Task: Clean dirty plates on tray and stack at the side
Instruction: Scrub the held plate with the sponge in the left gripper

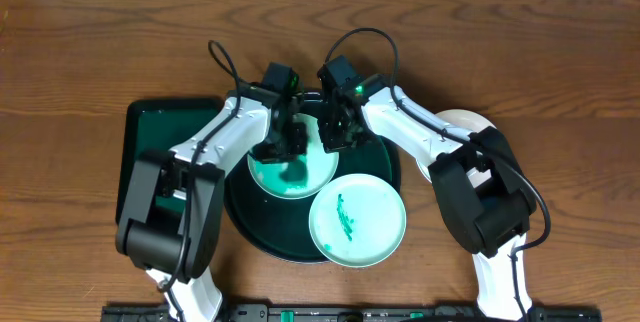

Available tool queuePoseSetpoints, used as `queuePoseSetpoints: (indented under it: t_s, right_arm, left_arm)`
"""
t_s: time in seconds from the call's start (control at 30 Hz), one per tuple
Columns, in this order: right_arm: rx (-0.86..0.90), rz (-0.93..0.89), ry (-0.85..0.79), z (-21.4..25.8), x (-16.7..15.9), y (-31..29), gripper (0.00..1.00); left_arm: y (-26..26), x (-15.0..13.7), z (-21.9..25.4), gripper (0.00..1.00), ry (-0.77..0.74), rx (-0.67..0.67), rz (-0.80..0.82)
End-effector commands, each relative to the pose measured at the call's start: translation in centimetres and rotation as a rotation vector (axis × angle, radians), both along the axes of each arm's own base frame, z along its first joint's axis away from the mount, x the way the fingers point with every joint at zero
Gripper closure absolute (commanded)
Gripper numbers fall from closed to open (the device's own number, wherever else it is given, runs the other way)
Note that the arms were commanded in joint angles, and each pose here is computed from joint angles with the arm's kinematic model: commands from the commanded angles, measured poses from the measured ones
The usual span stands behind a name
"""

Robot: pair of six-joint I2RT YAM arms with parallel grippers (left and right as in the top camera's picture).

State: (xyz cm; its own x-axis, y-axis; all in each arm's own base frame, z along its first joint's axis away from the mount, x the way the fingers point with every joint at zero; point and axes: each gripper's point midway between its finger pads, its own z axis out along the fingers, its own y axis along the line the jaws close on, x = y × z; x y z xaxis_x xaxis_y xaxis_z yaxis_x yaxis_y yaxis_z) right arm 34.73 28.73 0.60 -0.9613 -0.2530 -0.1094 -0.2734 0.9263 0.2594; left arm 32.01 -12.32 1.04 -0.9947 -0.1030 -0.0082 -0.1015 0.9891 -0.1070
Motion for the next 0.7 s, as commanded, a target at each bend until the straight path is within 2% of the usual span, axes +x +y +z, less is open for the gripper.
queuePoseSetpoints:
  t_s: [0.0, 0.07, 0.23, 0.33, 0.5, 0.57, 0.67]
  right_arm:
    - [-0.031, 0.001, 0.048, -2.0, -0.9, -0.2, 0.99]
    - [-0.035, -0.004, 0.055, -2.0, -1.0, -0.3, 0.99]
    - [-0.061, -0.042, 0.101, -2.2, -1.8, -1.0, 0.99]
    - [-0.069, -0.047, 0.112, -2.2, -2.0, -1.2, 0.99]
    - [-0.067, -0.050, 0.111, -2.2, -2.0, -1.2, 0.99]
    - [-0.067, -0.049, 0.109, -2.2, -1.9, -1.2, 0.99]
    - [-0.067, -0.049, 0.109, -2.2, -1.9, -1.2, 0.99]
  left_arm:
    - [8.6, 1.2, 0.2, 0.93, -0.068, 0.396, 0.202]
    - [9.5, 1.3, 0.6, 0.93, -0.069, 0.428, 0.216]
    - [9.3, 0.5, 0.5, 0.93, -0.027, 0.409, 0.211]
    - [6.4, -0.6, -0.2, 0.93, 0.049, 0.247, 0.096]
    - [-2.0, -2.7, 0.8, 0.93, 0.131, -0.242, -0.184]
    - [-2.8, -2.5, 1.0, 0.93, 0.120, -0.290, -0.200]
    - [-3.0, -1.2, 1.0, 0.93, 0.064, -0.289, -0.207]
